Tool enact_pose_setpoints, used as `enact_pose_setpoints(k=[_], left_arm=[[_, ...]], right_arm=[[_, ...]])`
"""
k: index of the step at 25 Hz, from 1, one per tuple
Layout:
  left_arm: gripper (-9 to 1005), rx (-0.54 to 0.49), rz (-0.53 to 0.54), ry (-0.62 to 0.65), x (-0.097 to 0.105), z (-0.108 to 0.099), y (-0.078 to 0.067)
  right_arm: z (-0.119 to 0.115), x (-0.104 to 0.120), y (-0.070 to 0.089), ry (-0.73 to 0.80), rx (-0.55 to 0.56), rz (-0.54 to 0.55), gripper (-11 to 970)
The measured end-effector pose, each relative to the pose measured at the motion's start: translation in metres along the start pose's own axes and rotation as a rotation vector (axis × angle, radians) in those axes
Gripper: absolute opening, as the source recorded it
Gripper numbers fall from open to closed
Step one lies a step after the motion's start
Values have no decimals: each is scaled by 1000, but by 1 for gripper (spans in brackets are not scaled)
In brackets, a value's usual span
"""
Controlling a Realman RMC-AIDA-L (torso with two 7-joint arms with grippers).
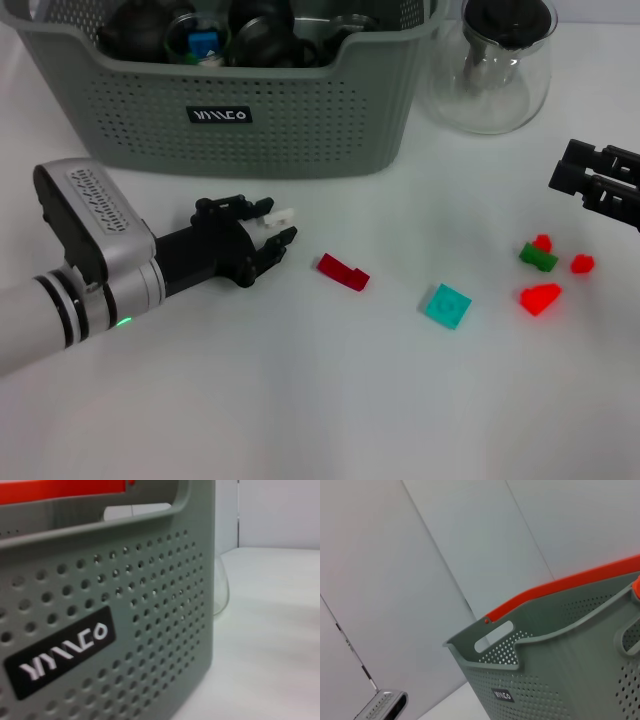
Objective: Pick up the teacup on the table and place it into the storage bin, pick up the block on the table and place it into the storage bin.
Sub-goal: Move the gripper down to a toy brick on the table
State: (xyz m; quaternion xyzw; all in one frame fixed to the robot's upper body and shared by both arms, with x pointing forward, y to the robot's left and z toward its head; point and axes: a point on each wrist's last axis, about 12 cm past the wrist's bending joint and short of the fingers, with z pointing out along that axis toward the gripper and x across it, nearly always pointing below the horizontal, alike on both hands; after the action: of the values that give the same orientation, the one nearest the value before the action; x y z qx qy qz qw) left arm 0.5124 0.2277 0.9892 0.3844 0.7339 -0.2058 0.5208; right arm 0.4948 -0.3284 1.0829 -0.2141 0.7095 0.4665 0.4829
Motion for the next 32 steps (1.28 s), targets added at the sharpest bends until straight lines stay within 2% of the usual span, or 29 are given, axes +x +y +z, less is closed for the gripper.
enact_pose_setpoints(k=[5,21,32], left_arm=[[458,33,5,0,2,-1,-6],[387,0,0,30,0,8,-1],[332,-16,-15,30,0,6,1]], right_arm=[[0,0,0,1,1,-1,616],[-2,1,0,0,4,5,616],[-2,2,0,-1,4,6,615]])
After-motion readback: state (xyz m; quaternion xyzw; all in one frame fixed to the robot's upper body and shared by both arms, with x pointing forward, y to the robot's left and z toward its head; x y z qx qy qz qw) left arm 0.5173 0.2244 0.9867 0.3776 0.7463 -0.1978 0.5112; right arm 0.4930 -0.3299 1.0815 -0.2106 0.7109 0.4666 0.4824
